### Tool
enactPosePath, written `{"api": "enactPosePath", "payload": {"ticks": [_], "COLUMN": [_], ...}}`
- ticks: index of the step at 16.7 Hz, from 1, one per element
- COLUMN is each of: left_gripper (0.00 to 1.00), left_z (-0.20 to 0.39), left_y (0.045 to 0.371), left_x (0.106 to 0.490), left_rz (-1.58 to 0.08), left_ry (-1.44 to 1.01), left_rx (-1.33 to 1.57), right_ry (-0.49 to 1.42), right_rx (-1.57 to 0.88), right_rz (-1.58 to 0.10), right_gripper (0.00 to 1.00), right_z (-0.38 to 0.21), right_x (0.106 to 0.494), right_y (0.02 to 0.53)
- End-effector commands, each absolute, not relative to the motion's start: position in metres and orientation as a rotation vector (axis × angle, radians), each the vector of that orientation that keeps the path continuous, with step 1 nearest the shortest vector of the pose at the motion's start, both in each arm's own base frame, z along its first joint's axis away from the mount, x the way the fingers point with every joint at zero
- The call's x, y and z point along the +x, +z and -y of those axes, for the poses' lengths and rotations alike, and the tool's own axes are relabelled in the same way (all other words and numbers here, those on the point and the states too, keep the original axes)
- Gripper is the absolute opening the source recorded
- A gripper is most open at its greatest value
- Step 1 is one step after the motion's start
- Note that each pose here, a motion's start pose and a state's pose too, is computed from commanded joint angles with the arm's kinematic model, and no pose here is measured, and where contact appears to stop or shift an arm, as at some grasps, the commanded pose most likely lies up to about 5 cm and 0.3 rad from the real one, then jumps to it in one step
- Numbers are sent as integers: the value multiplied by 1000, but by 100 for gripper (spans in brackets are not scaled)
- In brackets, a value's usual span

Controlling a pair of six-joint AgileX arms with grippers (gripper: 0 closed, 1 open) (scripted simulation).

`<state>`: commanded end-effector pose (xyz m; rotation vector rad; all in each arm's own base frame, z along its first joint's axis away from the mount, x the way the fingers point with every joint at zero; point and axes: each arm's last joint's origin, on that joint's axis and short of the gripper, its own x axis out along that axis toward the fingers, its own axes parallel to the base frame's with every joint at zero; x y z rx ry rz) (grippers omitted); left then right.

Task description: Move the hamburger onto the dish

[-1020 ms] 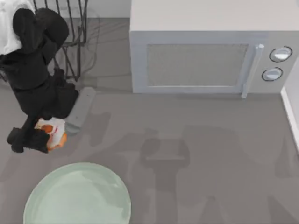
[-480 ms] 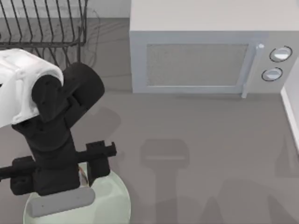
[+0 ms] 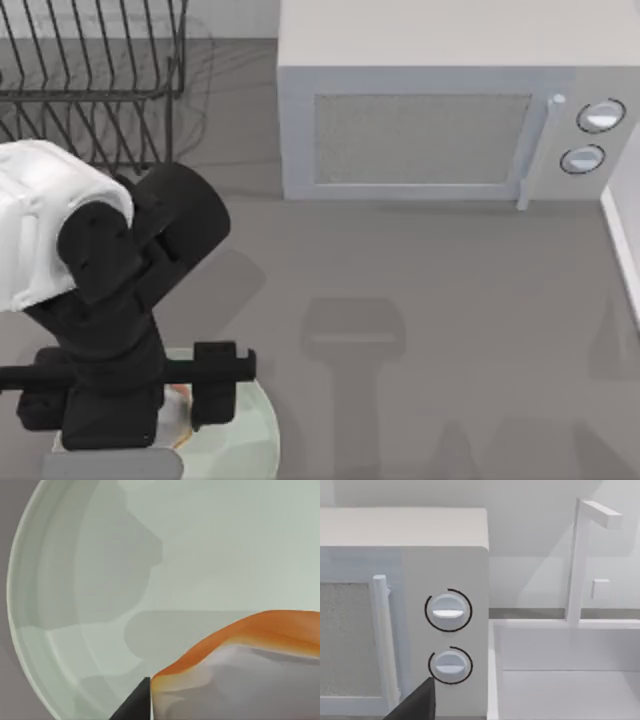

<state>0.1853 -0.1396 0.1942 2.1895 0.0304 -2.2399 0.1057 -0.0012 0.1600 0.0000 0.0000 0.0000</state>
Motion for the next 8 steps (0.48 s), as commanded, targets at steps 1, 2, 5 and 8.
{"api": "enactPosePath", "payload": {"ticks": [1, 2, 5, 8], "left_gripper": [0, 0, 0, 0], "left_z": [139, 139, 141, 140], "left_y": [194, 193, 179, 158], "left_x": [186, 186, 186, 186], "left_rz": [-36, -34, -20, -28], "left_ry": [-2242, -2243, -2253, -2248], "left_rx": [2185, 2186, 2192, 2186], "right_ry": [0, 0, 0, 0], "right_rx": [0, 0, 0, 0], "right_rz": [0, 0, 0, 0], "right_gripper": [100, 100, 100, 100], "right_z": [1, 1, 1, 1], "right_x": [106, 106, 106, 106], "right_y": [160, 160, 160, 160]}}
